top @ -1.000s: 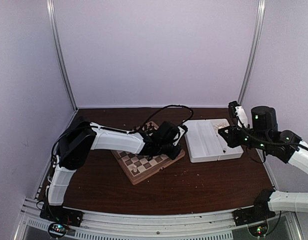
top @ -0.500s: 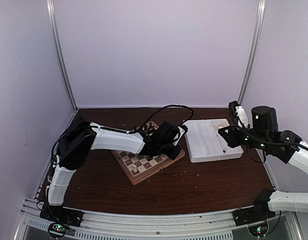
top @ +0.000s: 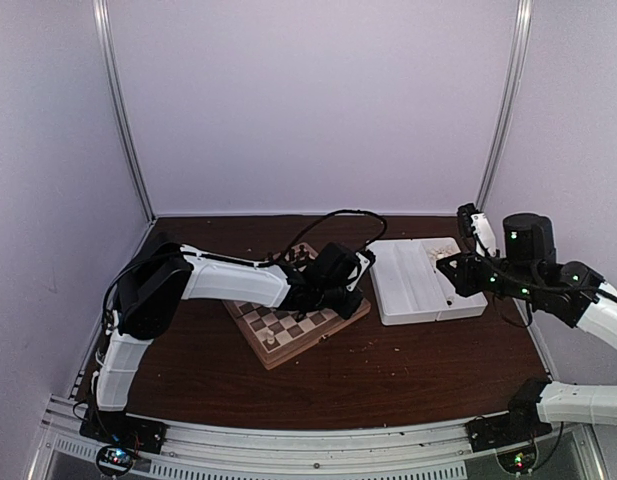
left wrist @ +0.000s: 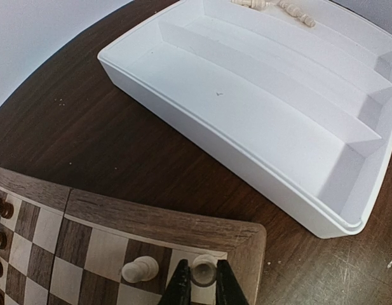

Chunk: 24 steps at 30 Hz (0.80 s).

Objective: Set up the chess pieces on the board
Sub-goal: Place the chess piece on the chessboard.

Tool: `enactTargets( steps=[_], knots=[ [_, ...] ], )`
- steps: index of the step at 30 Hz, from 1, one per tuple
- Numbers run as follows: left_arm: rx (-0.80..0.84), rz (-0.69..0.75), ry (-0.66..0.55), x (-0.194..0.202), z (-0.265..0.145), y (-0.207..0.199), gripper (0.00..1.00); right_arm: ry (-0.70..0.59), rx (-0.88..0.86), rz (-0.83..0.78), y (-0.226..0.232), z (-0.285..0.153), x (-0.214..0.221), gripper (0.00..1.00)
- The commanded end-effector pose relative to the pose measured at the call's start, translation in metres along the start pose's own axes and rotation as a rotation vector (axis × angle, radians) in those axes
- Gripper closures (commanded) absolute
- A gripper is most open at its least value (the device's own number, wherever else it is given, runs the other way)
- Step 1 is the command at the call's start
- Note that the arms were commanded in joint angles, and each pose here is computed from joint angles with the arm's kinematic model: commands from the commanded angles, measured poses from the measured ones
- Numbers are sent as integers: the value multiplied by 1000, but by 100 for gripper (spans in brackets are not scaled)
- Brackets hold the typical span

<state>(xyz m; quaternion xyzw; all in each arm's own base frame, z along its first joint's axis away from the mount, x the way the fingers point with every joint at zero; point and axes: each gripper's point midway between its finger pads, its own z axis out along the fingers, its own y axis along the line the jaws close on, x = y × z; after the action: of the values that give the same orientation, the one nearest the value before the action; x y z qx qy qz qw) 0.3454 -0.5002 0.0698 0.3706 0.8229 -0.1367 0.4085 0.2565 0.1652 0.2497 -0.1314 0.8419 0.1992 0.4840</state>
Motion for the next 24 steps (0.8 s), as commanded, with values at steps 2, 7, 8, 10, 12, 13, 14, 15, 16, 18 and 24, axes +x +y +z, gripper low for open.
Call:
enactTargets(
  steps=[2, 7, 8, 10, 12, 13, 14, 15, 16, 18, 24],
  knots=[
    [-27, 13, 13, 2, 2, 8, 92, -19, -8, 10, 0, 0, -3, 100],
    [-30, 15, 18, 3, 1, 8, 92, -19, -9, 10, 0, 0, -3, 100],
    [-29, 15, 18, 3, 1, 8, 92, -20, -9, 10, 0, 0, -4, 100],
    [-24, 15, 22, 5, 1, 7, 92, -20, -9, 11, 0, 0, -3, 100],
    [-22, 14, 22, 4, 0, 7, 92, -20, -10, 11, 1, 1, -4, 100],
    [-22, 14, 24, 5, 0, 7, 92, -19, -11, 11, 1, 1, -3, 100],
    [-23, 15, 25, 5, -1, 8, 92, -18, -13, 12, 1, 1, -3, 100],
    [-24, 16, 27, 6, -1, 8, 92, -18, -13, 11, 1, 2, -3, 100],
    [-23, 17, 27, 5, -2, 7, 92, -17, -14, 10, 1, 2, -3, 100],
    [-22, 16, 32, 6, -2, 7, 91, -17, -15, 11, 2, 3, -4, 100],
    [-27, 13, 32, 8, -4, 8, 91, -18, -22, 12, 3, 4, -4, 100]
  ],
)
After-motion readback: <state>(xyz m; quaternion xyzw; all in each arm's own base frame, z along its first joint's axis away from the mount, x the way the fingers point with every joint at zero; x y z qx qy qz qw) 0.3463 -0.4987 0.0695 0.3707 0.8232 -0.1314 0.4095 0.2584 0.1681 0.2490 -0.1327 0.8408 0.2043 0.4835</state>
